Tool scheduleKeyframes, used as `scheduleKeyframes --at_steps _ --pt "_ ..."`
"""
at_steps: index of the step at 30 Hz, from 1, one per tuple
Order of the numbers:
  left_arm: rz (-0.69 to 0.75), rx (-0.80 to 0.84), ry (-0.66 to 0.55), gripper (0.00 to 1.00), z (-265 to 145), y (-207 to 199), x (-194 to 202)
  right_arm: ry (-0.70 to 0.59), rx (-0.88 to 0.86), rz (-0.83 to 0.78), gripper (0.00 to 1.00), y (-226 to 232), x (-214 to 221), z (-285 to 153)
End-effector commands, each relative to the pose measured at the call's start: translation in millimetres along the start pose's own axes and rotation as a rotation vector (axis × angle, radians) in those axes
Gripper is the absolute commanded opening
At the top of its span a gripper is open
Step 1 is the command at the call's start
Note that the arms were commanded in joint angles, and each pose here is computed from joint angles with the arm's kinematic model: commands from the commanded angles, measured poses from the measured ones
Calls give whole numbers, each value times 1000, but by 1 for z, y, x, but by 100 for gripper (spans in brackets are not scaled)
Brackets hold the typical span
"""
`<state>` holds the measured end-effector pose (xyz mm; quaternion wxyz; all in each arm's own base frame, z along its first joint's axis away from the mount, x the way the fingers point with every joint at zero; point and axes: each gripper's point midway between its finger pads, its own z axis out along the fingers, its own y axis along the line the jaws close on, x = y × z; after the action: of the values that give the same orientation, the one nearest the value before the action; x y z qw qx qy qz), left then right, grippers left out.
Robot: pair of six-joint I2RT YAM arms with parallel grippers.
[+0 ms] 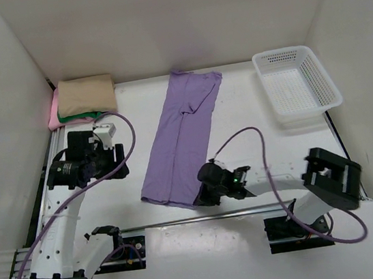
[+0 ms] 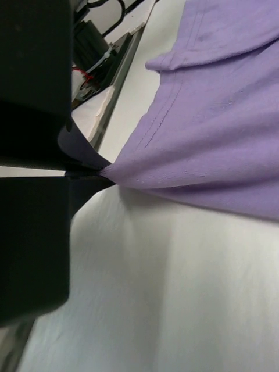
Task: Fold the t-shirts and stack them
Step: Rotate the tshirt 90 degrees
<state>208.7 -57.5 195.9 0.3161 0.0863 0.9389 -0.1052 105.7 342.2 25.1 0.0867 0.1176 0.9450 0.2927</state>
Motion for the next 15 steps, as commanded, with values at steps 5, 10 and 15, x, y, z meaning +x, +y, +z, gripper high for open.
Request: scheduleKeyframes --at_steps 5,10,15 --pt "134 9 177 72 14 -19 28 -90 102 62 0 -88 -2 -49" --pt "376 135 246 72 28 -80 27 -130 48 47 21 -117 -2 -63" --pt "519 296 306 67 54 -132 62 -182 1 1 46 -113 -11 -83"
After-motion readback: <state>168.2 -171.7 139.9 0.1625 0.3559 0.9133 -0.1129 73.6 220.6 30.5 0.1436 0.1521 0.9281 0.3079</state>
